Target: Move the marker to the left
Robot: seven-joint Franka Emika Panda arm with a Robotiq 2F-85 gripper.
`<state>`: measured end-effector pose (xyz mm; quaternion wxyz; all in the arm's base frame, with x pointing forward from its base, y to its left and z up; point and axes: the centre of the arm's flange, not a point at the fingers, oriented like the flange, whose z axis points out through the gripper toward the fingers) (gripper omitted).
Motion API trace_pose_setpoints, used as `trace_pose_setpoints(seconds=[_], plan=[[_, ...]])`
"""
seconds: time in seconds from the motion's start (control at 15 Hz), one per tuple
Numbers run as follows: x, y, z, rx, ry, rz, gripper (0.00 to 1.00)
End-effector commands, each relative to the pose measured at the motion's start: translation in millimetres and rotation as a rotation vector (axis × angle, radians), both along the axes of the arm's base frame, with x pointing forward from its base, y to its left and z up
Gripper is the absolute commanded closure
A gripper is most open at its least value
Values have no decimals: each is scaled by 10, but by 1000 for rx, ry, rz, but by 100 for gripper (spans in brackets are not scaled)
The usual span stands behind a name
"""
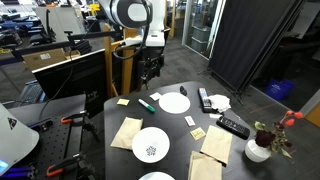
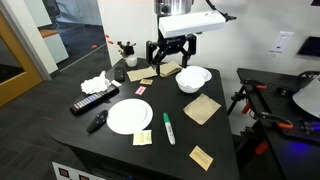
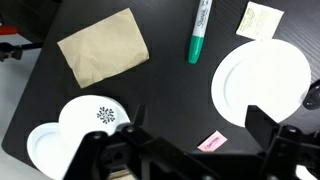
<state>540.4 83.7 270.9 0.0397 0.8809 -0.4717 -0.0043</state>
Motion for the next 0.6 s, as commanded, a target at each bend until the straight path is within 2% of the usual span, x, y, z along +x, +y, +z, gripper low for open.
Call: trace_pose_setpoints(seconds=[0.0,0.07,0.13,0.53], plan=[[-168,-72,272,12,5,42,0],[-189,-75,298,14,0,50,0],[-47,-21,171,10,-10,22,0],[-97,-27,205,14,-10,33,0]])
